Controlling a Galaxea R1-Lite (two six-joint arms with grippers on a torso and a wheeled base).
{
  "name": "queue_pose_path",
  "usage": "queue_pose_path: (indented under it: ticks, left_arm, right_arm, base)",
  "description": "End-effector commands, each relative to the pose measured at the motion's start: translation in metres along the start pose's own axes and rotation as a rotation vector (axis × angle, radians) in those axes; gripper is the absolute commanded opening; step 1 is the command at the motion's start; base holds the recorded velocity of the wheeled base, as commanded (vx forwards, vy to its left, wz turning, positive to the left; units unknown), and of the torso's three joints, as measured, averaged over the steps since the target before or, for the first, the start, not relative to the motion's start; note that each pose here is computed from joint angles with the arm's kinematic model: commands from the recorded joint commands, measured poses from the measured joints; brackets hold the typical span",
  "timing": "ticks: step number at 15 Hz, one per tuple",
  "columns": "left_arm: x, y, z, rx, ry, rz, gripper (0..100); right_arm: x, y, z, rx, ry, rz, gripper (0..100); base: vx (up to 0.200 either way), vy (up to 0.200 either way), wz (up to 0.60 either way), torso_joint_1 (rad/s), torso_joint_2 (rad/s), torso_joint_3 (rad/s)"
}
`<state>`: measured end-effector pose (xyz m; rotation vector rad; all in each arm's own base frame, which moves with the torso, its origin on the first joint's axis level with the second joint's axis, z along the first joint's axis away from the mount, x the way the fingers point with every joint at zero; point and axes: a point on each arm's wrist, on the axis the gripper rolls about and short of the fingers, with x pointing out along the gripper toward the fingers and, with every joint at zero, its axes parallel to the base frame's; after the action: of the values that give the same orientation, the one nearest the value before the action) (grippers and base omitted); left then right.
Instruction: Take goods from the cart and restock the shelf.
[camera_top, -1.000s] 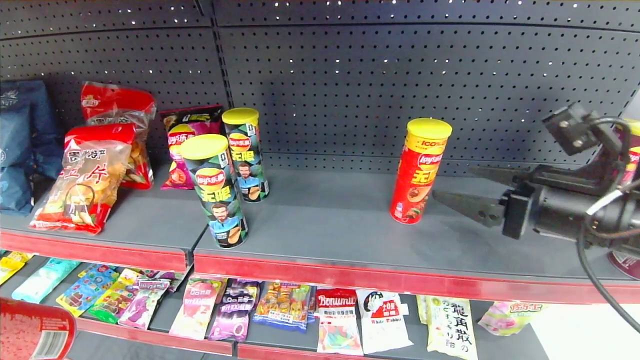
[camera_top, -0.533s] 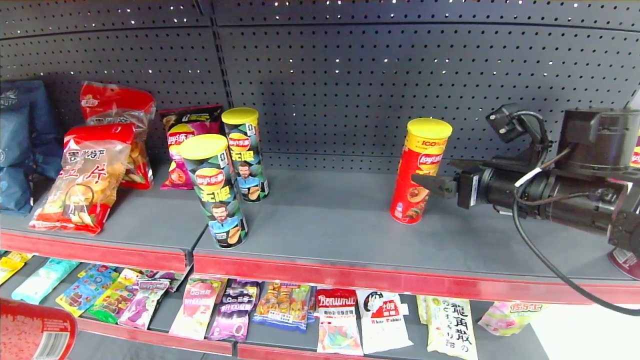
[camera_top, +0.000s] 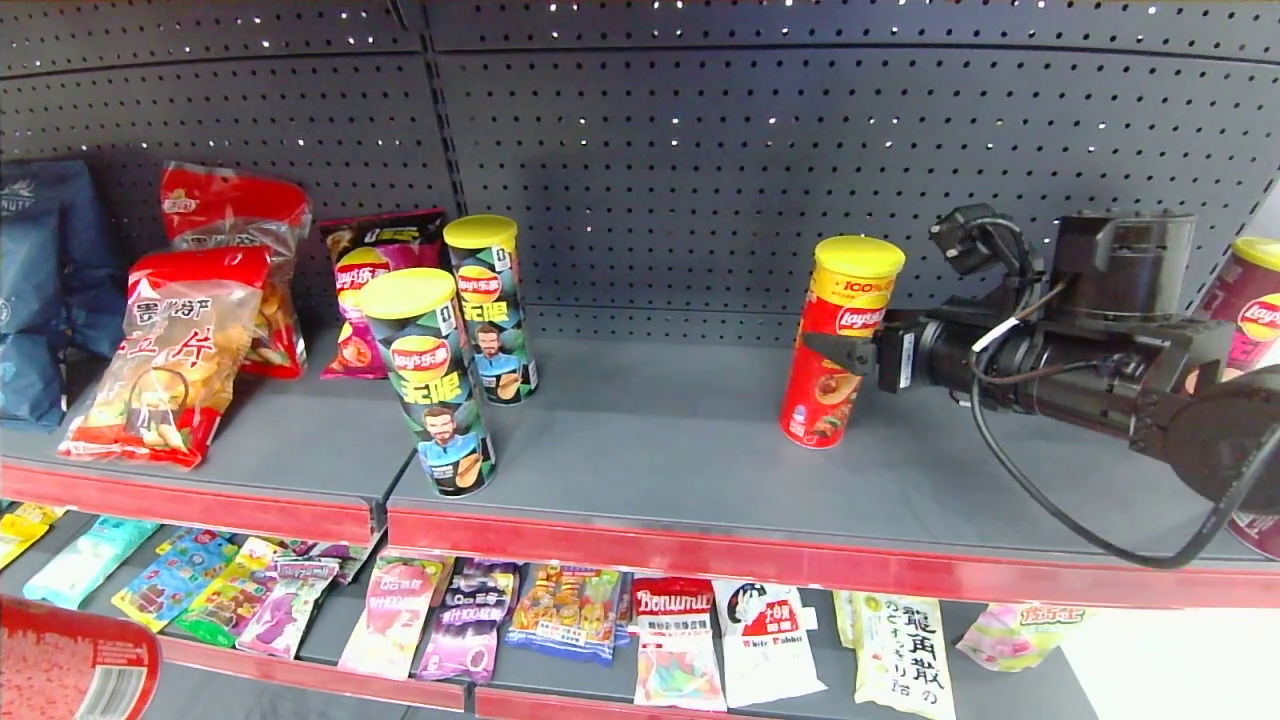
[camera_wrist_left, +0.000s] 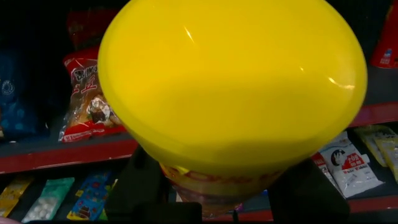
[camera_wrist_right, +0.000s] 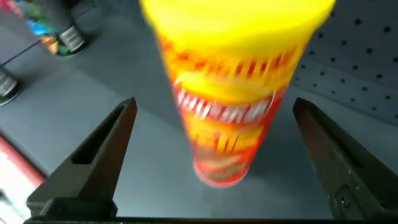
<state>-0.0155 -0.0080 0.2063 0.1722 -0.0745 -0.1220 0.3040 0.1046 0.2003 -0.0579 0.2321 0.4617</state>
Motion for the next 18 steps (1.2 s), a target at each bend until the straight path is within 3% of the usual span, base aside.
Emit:
queue_pose_path:
  ticks: [1,11,12,14,18]
  left_arm:
    - [0.001,0.000,0.000,-0.001,0.004,0.001,0]
    - [0.004,0.001,0.000,-0.004,0.016,0.001,0]
    - [0.004,0.001,0.000,-0.005,0.018,0.000,0]
    - [0.004,0.001,0.000,-0.005,0.018,0.000,0]
    - [0.004,0.001,0.000,-0.005,0.021,0.000,0]
  right_arm:
    - [0.012,-0.003,-0.004,0.002,0.012,-0.010,100]
    - [0.041,-0.015,-0.006,0.006,0.002,-0.043,100]
    - [0.045,-0.016,-0.009,0.003,-0.009,-0.062,0]
    - [0.048,-0.015,-0.008,-0.003,-0.051,-0.087,0]
    - [0.030,-0.007,-0.008,-0.011,-0.047,-0.079,0]
  base:
    - [0.000,0.000,0.00,0.000,0.00,0.000]
    - [0.000,0.000,0.00,0.000,0.00,0.000]
    - [0.000,0.000,0.00,0.000,0.00,0.000]
    - [0.000,0.000,0.00,0.000,0.00,0.000]
    - [0.000,0.000,0.00,0.000,0.00,0.000]
